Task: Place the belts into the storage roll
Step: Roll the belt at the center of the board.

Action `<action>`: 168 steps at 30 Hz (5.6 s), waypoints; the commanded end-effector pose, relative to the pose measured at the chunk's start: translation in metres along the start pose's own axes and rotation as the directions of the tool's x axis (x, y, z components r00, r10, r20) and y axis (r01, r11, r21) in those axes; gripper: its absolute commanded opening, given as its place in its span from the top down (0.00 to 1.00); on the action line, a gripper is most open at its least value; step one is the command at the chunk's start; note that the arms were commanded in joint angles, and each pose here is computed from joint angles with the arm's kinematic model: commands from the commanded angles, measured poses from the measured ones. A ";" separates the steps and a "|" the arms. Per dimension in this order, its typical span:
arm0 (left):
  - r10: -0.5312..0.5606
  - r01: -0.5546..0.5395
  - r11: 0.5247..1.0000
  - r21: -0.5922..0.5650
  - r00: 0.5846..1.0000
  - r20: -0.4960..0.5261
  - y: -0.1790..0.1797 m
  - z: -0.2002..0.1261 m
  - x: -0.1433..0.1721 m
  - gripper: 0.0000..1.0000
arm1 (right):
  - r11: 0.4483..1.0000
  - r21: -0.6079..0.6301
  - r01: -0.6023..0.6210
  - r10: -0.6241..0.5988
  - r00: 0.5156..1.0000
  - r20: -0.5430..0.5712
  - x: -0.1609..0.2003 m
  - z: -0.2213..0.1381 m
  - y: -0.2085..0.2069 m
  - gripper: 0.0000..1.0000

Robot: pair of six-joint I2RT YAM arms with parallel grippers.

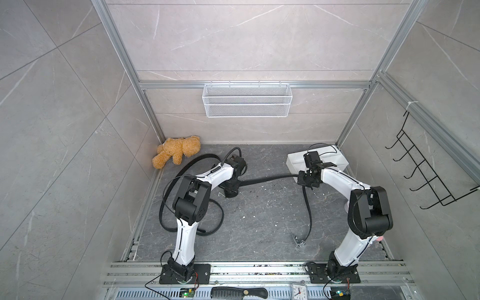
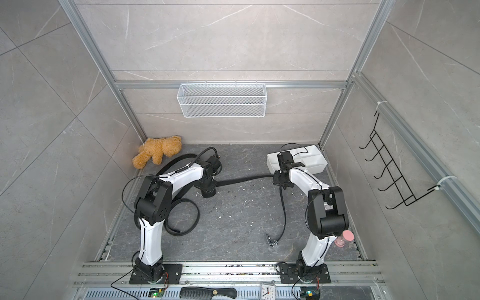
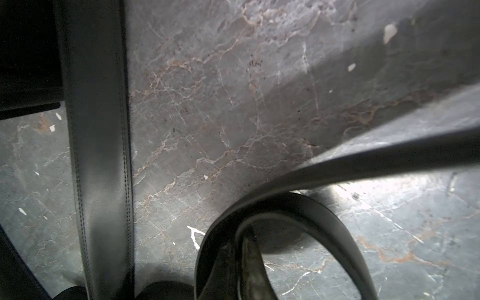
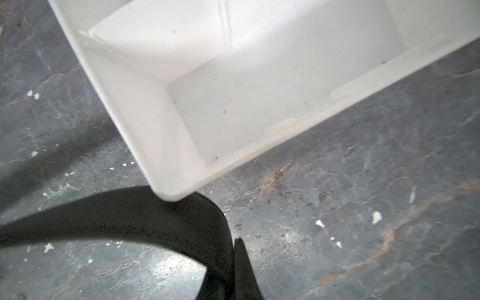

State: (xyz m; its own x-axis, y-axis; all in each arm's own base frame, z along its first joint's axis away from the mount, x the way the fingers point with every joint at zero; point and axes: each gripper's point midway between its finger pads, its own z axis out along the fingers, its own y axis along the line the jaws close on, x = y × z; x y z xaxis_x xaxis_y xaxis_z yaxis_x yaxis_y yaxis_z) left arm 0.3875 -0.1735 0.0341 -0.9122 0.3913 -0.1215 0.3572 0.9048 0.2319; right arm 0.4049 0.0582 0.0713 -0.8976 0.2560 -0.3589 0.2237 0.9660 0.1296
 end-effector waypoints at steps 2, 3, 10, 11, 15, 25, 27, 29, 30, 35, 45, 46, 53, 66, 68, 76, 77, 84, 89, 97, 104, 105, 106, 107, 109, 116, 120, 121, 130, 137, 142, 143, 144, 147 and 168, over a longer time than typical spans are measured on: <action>-0.029 0.027 0.999 -0.036 0.998 -0.063 0.005 0.041 -0.002 1.00 | 0.985 -0.077 -0.154 0.145 0.983 -0.117 0.044 0.008 0.007 1.00; -0.043 0.041 0.999 -0.034 0.997 -0.061 0.004 0.043 -0.005 1.00 | 0.981 -0.078 -0.176 0.166 0.979 -0.119 0.052 0.011 0.004 1.00; -0.049 0.048 0.999 -0.012 0.998 -0.039 -0.015 0.051 -0.022 1.00 | 0.967 -0.092 -0.236 0.219 0.961 -0.168 0.101 0.020 0.001 1.00; -0.045 0.045 0.999 -0.020 0.999 -0.028 -0.016 0.049 -0.025 1.00 | 0.963 -0.112 -0.245 0.223 0.958 -0.180 0.106 0.021 0.008 1.00; -0.032 0.032 0.997 -0.065 0.999 -0.001 -0.024 0.048 -0.024 1.00 | 0.939 -0.213 -0.271 0.225 0.950 -0.214 0.107 0.023 0.039 0.98; -0.075 0.079 0.994 -0.070 0.995 0.067 -0.047 0.047 -0.016 1.00 | 0.860 -0.322 -0.396 0.349 0.917 -0.193 0.042 0.036 0.095 1.00; -0.101 0.106 0.992 -0.071 0.992 0.075 -0.048 0.047 -0.014 1.00 | 0.895 -0.265 -0.358 0.323 0.931 -0.168 0.040 0.040 0.088 1.00; -0.118 0.125 0.989 -0.084 0.989 0.083 -0.047 0.046 -0.011 1.00 | 0.931 -0.202 -0.303 0.277 0.949 -0.150 0.040 0.037 0.076 1.00; -0.123 0.131 0.987 -0.087 0.988 0.093 -0.046 0.045 -0.009 1.00 | 0.949 -0.166 -0.268 0.244 0.958 -0.148 0.044 0.035 0.069 0.88; -0.111 0.123 0.988 -0.090 0.985 0.131 -0.048 0.041 -0.002 1.00 | 0.982 -0.134 -0.134 0.118 0.985 -0.123 0.055 0.003 0.055 0.36; -0.060 0.077 0.992 -0.097 0.985 0.164 -0.071 0.032 0.007 1.00 | 0.981 -0.118 0.156 -0.171 0.977 -0.127 0.062 -0.027 0.081 0.31; -0.064 0.081 0.992 -0.095 0.983 0.170 -0.074 0.031 0.006 1.00 | 0.979 -0.096 0.181 -0.194 0.971 -0.140 0.067 -0.026 0.075 0.31; -0.079 0.094 0.991 -0.094 0.986 0.149 -0.087 0.035 0.004 1.00 | 0.984 -0.068 0.165 -0.178 0.947 -0.268 0.144 -0.054 0.037 0.36; -0.059 0.067 0.997 -0.044 0.986 0.158 -0.123 0.036 0.000 1.00 | 0.984 -0.176 0.017 -0.089 0.908 -0.410 0.265 -0.021 0.066 1.00; -0.052 0.058 0.998 -0.030 0.984 0.172 -0.131 0.034 -0.006 1.00 | 0.974 -0.227 0.020 -0.114 0.905 -0.410 0.275 -0.021 0.090 1.00; -0.070 0.060 0.997 0.053 0.977 0.202 -0.160 0.029 -0.034 1.00 | 0.926 -0.375 -0.051 -0.126 0.893 -0.432 0.282 -0.025 0.162 0.83; -0.065 0.058 0.997 0.042 0.980 0.187 -0.160 0.034 -0.032 1.00 | 0.931 -0.362 -0.037 -0.125 0.902 -0.414 0.277 -0.028 0.158 0.75; -0.033 0.036 0.999 -0.014 0.981 0.189 -0.139 0.021 -0.017 1.00 | 0.967 -0.221 0.124 -0.183 0.945 -0.270 0.228 -0.060 0.115 0.45; -0.041 0.044 0.999 -0.011 0.978 0.203 -0.129 0.015 -0.014 1.00 | 0.957 -0.217 0.195 -0.239 0.951 -0.196 0.180 -0.053 0.110 0.43; -0.071 0.060 0.996 0.068 0.980 0.184 -0.132 0.013 -0.022 1.00 | 0.937 -0.228 0.266 -0.300 0.945 -0.129 0.107 -0.003 0.123 0.45; -0.103 0.096 0.993 0.062 0.987 0.126 -0.115 0.021 -0.013 1.00 | 0.950 -0.202 0.238 -0.275 0.943 -0.185 0.100 0.036 0.113 0.76; -0.120 0.114 0.992 0.062 0.986 0.115 -0.110 0.024 -0.012 1.00 | 0.958 -0.178 0.224 -0.256 0.949 -0.186 0.101 0.038 0.106 0.89; -0.142 0.136 0.989 0.062 0.984 0.107 -0.104 0.026 -0.012 1.00 | 0.966 -0.159 0.204 -0.232 0.956 -0.180 0.101 0.037 0.098 0.98; -0.163 0.157 0.986 0.064 0.982 0.101 -0.099 0.027 -0.013 1.00 | 0.973 -0.140 0.184 -0.207 0.963 -0.173 0.102 0.035 0.090 1.00; -0.190 0.184 0.981 0.064 0.976 0.103 -0.092 0.028 -0.018 1.00 | 0.987 -0.102 0.127 -0.142 0.977 -0.160 0.106 0.030 0.071 1.00; -0.225 0.219 0.974 0.054 0.965 0.137 -0.086 0.028 -0.054 1.00 | 0.979 -0.130 -0.156 0.131 0.974 -0.184 0.155 0.002 0.039 1.00; -0.198 0.195 0.980 0.039 0.973 0.116 -0.091 0.043 -0.062 1.00 | 0.954 -0.124 -0.272 0.239 0.944 -0.227 0.187 -0.004 0.023 1.00; -0.183 0.180 0.983 0.041 0.976 0.119 -0.094 0.044 -0.064 1.00 | 0.948 -0.136 -0.287 0.251 0.939 -0.236 0.193 -0.005 0.023 1.00; -0.187 0.177 0.980 0.088 0.974 0.125 -0.107 0.058 -0.064 1.00 | 0.909 -0.294 -0.296 0.200 0.928 -0.315 0.218 -0.014 0.118 1.00; -0.184 0.172 0.979 0.106 0.976 0.114 -0.112 0.066 -0.059 1.00 | 0.831 -0.416 -0.368 0.230 0.910 -0.344 0.215 0.010 0.197 1.00; -0.186 0.175 0.978 0.112 0.978 0.096 -0.111 0.069 -0.046 1.00 | 0.821 -0.465 -0.332 0.170 0.919 -0.357 0.204 0.007 0.225 0.67; -0.185 0.175 0.978 0.110 0.978 0.092 -0.111 0.070 -0.044 1.00 | 0.842 -0.445 -0.306 0.150 0.924 -0.351 0.205 0.001 0.219 0.60; -0.188 0.177 0.978 0.111 0.978 0.093 -0.111 0.070 -0.044 1.00 | 0.873 -0.416 -0.257 0.120 0.937 -0.327 0.203 -0.007 0.208 0.52; -0.194 0.181 0.975 0.126 0.976 0.097 -0.113 0.068 -0.044 1.00 | 0.946 -0.310 -0.097 0.025 0.974 -0.227 0.188 -0.029 0.164 0.36; -0.202 0.182 0.970 0.161 0.972 0.119 -0.111 0.059 -0.045 1.00 | 0.926 -0.310 0.217 -0.247 0.967 -0.061 0.040 0.032 0.164 0.30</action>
State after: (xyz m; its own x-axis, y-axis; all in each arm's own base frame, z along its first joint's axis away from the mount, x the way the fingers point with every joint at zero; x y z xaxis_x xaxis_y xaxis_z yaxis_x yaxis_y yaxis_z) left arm 0.4277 -0.2947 0.0309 -0.8701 0.2036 -0.4488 0.1932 0.9787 0.0694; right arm 0.4146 0.2361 0.0689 -0.9339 0.0488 -0.3541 -0.0907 0.9259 0.3667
